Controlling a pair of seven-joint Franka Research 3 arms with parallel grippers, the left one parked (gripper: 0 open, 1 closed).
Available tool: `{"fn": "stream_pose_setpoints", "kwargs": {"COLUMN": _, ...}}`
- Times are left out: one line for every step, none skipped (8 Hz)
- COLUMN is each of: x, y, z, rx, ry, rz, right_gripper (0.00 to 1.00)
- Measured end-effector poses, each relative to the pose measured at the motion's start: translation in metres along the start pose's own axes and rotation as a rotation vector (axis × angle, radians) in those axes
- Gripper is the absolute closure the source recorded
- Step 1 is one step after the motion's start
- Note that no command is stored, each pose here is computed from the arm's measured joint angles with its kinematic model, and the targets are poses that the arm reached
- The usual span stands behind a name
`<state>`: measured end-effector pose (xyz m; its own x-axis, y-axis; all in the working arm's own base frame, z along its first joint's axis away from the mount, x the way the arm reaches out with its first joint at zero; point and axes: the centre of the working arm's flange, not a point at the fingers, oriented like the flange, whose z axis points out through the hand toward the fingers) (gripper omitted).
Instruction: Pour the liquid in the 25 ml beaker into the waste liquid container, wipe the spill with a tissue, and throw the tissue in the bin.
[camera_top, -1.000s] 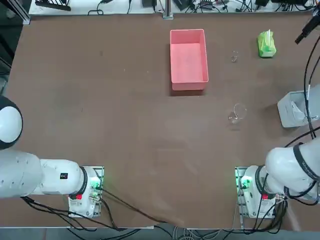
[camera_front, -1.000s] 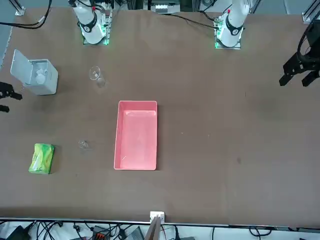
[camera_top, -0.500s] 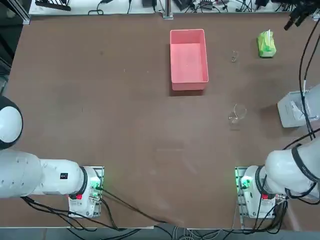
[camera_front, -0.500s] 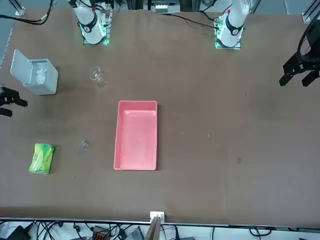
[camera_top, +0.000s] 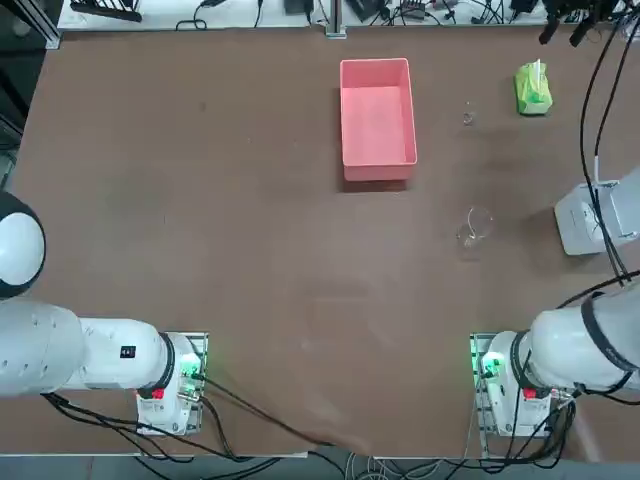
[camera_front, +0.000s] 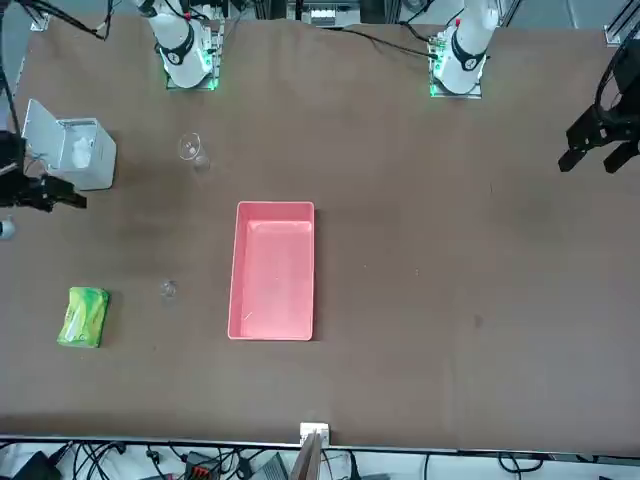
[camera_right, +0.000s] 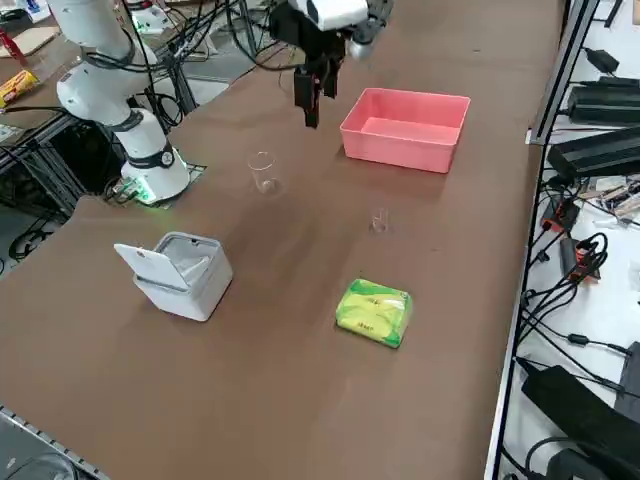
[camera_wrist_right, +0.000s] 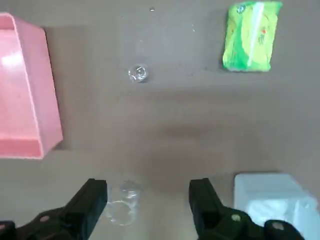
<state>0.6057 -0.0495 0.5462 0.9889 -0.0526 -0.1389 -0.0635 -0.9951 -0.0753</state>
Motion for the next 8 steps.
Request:
{"fn": "stream_pose_setpoints", "kwargs": {"x": -0.007, "y": -0.018, "z": -0.011, "rx": -0.004, "ry": 0.015, "rz": 0.068, "right_gripper": 0.00}}
{"fn": "stream_pose_setpoints", "kwargs": {"x": -0.014, "y": -0.030, "z": -0.023, "rx": -0.005, "ry": 0.038, "rz": 0.107, "right_gripper": 0.00}}
{"fn": "stream_pose_setpoints", "kwargs": {"x": -0.023, "y": -0.035, "z": -0.034, "rx": -0.005, "ry": 0.057, "rz": 0.096, "right_gripper": 0.00}}
{"fn": "stream_pose_setpoints", "kwargs": {"x": -0.033, "y": -0.035, "z": -0.042, "rx": -0.007, "ry": 0.068, "rz": 0.023, "right_gripper": 0.00}}
{"fn": "stream_pose_setpoints", "kwargs": {"x": -0.041, "y": -0.034, "z": -0.047, "rx": -0.011, "ry": 0.074, "rz": -0.039, "right_gripper": 0.00}}
{"fn": "stream_pose_setpoints", "kwargs": {"x": -0.047, "y": -0.034, "z": -0.050, "rx": -0.013, "ry": 0.076, "rz": -0.053, "right_gripper": 0.00}}
{"fn": "stream_pose_setpoints", "kwargs": {"x": -0.050, "y": -0.037, "z": -0.051, "rx": -0.015, "ry": 0.071, "rz": -0.043, "right_gripper": 0.00}}
{"fn": "stream_pose_setpoints", "kwargs": {"x": -0.052, "y": -0.042, "z": -0.052, "rx": -0.016, "ry": 0.065, "rz": -0.032, "right_gripper": 0.00}}
